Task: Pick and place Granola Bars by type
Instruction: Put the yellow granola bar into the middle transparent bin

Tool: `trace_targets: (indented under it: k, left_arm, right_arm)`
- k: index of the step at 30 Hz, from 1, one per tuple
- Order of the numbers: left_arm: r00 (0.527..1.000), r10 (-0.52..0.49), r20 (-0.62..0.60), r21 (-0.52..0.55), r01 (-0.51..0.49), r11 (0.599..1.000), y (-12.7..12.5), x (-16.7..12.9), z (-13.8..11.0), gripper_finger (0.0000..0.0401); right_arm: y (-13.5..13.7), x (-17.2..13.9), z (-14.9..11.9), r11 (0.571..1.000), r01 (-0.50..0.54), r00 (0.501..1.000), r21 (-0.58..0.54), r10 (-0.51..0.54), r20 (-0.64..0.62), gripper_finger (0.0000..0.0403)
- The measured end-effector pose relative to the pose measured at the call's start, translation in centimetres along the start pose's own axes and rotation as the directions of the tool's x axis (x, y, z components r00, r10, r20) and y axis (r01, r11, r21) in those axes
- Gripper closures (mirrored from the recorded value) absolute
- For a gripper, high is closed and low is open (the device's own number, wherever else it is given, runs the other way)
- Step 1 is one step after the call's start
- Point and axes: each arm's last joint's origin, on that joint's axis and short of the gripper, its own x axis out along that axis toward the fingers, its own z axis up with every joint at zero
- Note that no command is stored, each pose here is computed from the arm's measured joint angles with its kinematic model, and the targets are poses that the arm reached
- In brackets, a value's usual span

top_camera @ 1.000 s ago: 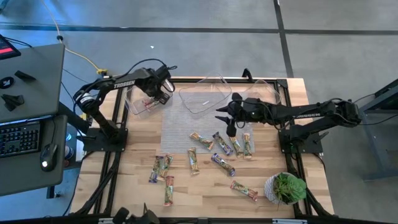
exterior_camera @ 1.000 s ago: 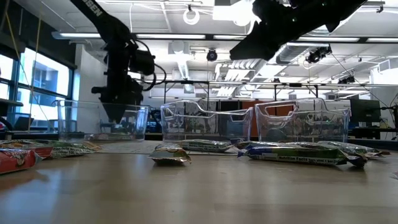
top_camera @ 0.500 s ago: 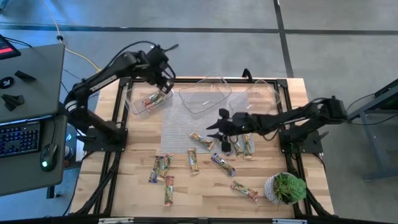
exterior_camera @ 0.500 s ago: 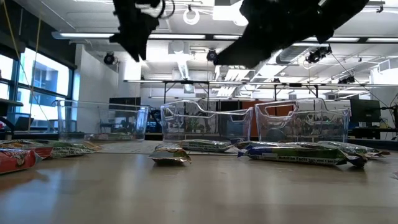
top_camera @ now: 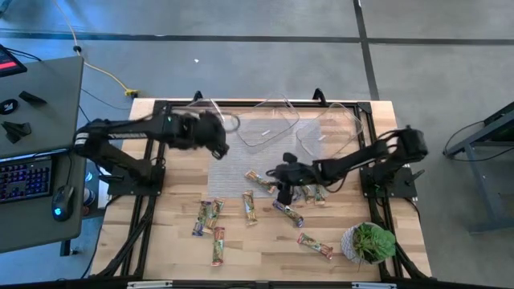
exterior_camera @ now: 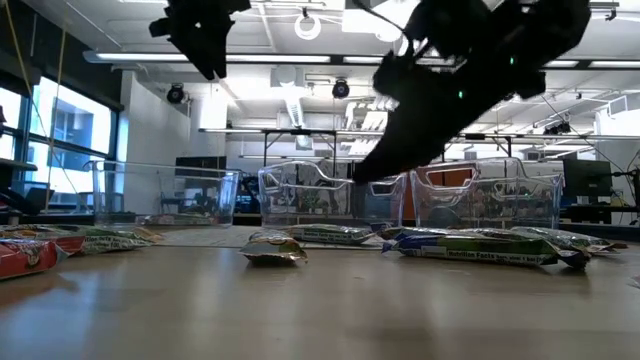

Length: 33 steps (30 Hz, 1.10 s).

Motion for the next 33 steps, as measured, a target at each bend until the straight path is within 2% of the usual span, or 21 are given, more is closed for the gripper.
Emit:
trace_targets:
  k: [4,8,15,19,23,28,33]
  left_arm:
    - [1.000,-0.015,0.008,0.003,0.015,1.000,-1.5,-0.1,-1.9,0.0261]
    - [0.999,-0.024,0.021,-0.008,0.024,1.000,-2.1,-0.5,-2.6,0.0261]
    - [0.999,-0.023,0.036,-0.005,0.024,1.000,-2.3,-0.7,-2.8,0.0261]
    - [0.999,-0.020,0.041,-0.006,0.020,1.000,-2.3,-0.6,-2.8,0.0261]
    - [0.998,-0.007,0.055,-0.006,0.007,1.000,-2.3,-0.6,-2.7,0.0261]
    - [0.998,-0.004,0.058,-0.006,0.005,1.000,-2.3,-0.6,-2.7,0.0261]
    - [0.999,-0.001,0.051,0.000,0.001,1.000,-2.2,-0.6,-2.8,0.0261]
  right_arm:
    - [0.7,1.8,-1.2,0.997,-0.018,1.000,-0.070,0.018,0.004,0.0273]
    - [1.0,2.5,-0.6,0.998,-0.011,1.000,-0.068,0.011,-0.005,0.0273]
    - [0.9,2.7,0.3,0.989,0.097,0.990,-0.112,-0.107,-0.088,0.0273]
    - [0.8,2.7,0.3,0.988,0.125,0.986,-0.095,-0.134,-0.094,0.0273]
    - [0.8,2.7,0.5,0.985,0.142,0.986,-0.102,-0.149,-0.070,0.0273]
    - [0.9,2.7,1.2,0.969,0.132,0.991,-0.211,-0.136,-0.006,0.0273]
    - [1.2,2.7,1.3,0.967,0.151,0.988,-0.203,-0.151,0.018,0.0273]
